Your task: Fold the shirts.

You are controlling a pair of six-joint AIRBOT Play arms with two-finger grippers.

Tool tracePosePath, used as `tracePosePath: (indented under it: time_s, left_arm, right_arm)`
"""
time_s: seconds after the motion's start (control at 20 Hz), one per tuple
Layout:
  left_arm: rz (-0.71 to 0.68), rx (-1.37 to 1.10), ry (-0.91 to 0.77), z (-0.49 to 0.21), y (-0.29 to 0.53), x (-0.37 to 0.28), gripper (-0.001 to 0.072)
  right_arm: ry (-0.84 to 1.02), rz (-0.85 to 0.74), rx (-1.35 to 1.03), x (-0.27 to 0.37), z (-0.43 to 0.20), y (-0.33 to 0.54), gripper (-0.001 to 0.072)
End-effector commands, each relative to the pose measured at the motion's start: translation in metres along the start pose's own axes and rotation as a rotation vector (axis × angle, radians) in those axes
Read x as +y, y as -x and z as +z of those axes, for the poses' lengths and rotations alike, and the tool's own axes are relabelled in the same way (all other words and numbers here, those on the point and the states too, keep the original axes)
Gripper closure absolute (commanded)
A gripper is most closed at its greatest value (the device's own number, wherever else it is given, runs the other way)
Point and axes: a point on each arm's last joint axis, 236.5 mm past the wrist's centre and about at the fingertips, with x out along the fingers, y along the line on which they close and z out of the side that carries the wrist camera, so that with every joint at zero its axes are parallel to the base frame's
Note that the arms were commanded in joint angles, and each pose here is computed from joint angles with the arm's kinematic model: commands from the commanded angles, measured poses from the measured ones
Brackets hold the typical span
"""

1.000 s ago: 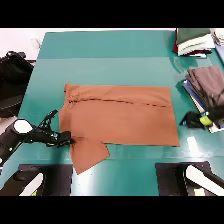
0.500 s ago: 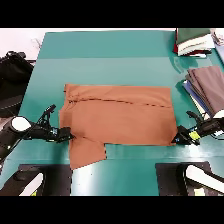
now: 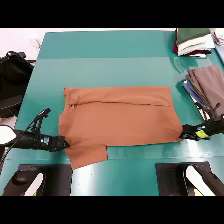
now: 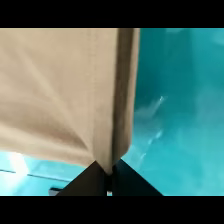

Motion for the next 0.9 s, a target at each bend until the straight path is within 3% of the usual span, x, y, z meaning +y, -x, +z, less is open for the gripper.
tracePosePath:
  time_s: [0.0, 0.4, 0.85]
  left_arm:
    - [0.001, -0.032, 0.020, -0.001, 0.011, -0.005, 0.0682]
    - [0.098, -0.304, -0.059, 0.148, 0.035, -0.005, 0.0680]
    - [0.123, -0.336, -0.055, 0.299, 0.001, 0.004, 0.0677]
  right_arm:
    - [0.021, -0.050, -0.128, 0.005, 0.011, 0.039, 0.0692]
    - [0.162, -0.061, -0.210, 0.044, 0.119, 0.058, 0.0692]
    - [0.201, -0.022, -0.134, 0.074, 0.215, 0.024, 0.0686]
